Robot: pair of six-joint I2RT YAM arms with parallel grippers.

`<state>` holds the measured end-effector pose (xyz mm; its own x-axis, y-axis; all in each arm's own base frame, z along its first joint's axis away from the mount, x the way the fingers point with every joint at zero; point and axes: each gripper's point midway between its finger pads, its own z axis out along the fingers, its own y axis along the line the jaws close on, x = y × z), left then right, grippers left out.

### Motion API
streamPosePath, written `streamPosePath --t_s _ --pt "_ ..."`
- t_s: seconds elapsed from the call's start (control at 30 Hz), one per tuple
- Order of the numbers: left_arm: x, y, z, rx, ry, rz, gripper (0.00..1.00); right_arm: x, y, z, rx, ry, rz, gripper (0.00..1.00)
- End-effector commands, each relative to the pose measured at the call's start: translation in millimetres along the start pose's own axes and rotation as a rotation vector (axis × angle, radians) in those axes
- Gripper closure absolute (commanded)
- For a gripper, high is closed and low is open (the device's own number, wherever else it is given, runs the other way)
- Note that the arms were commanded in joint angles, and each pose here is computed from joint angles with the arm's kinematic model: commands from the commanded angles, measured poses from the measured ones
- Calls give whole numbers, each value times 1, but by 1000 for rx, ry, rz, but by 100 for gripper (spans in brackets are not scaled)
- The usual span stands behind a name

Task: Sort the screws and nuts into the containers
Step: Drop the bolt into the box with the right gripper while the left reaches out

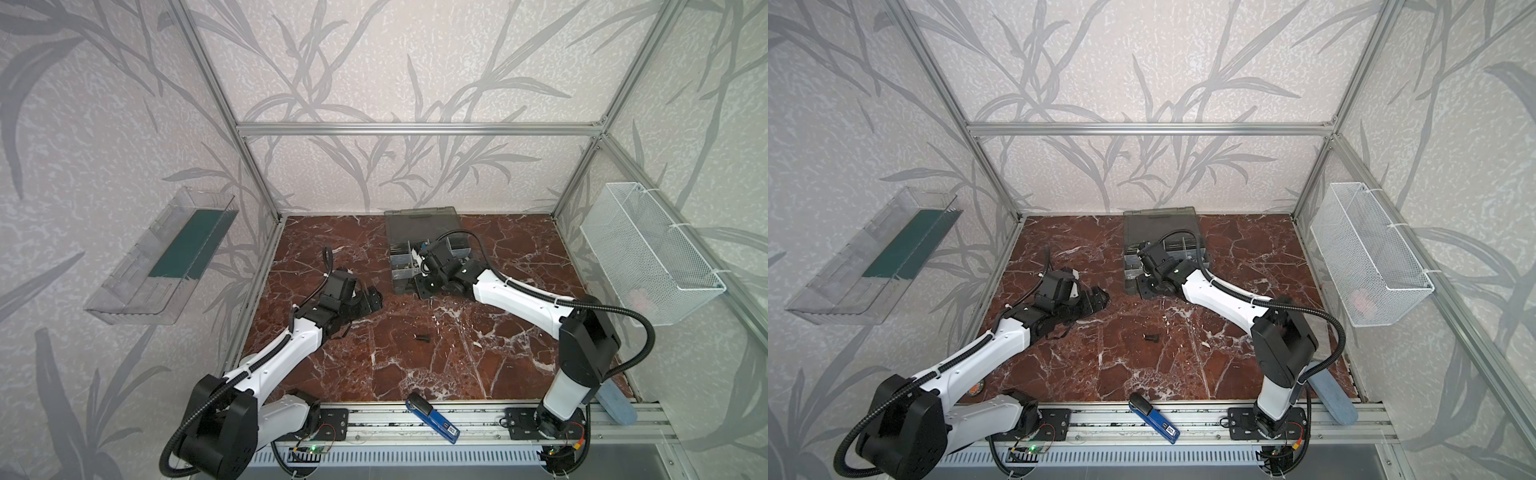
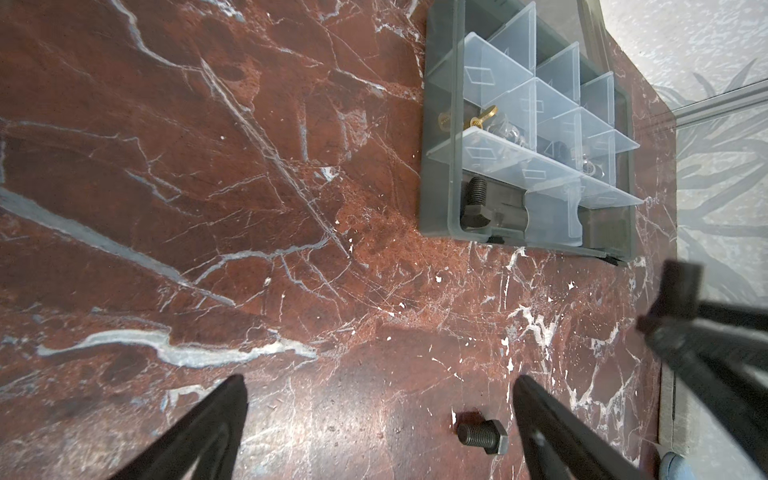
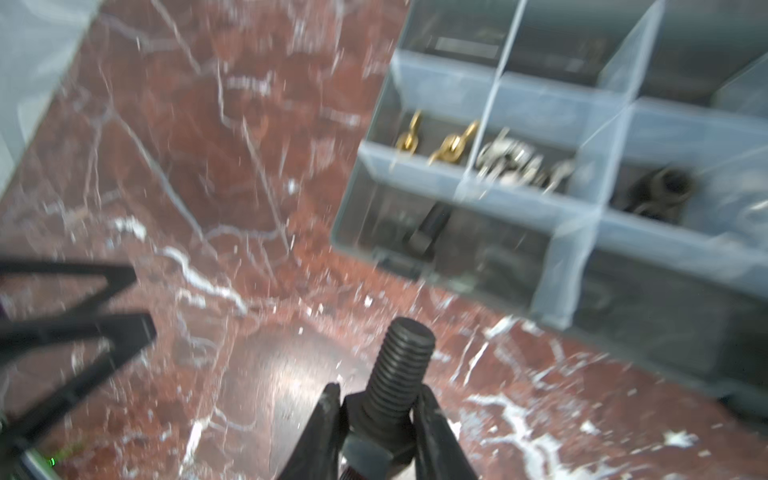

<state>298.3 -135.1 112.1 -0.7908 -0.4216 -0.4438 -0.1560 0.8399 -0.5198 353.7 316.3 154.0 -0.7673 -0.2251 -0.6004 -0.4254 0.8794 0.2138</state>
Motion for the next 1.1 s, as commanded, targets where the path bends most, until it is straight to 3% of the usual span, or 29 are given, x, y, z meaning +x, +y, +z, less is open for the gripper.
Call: streamPosePath --t_s 0.0,0.2,0.6,0.8,1.0,1.07 --pt "1 -3 4 26 8 8 2 -15 -29 7 54 -6 15 97" --pt "4 -9 8 53 42 16 2 -26 -57 33 117 9 11 98" --pt "9 -27 19 131 105 36 1 -10 -72 65 182 92 -25 95" --pt "14 -46 25 212 158 91 1 -8 -73 69 188 102 -28 73" --pt "23 -60 32 245 201 172 1 -7 -73 72 178 109 -28 64" --pt "25 -64 34 245 208 208 1 -6 -73 72 176 112 -30 53"
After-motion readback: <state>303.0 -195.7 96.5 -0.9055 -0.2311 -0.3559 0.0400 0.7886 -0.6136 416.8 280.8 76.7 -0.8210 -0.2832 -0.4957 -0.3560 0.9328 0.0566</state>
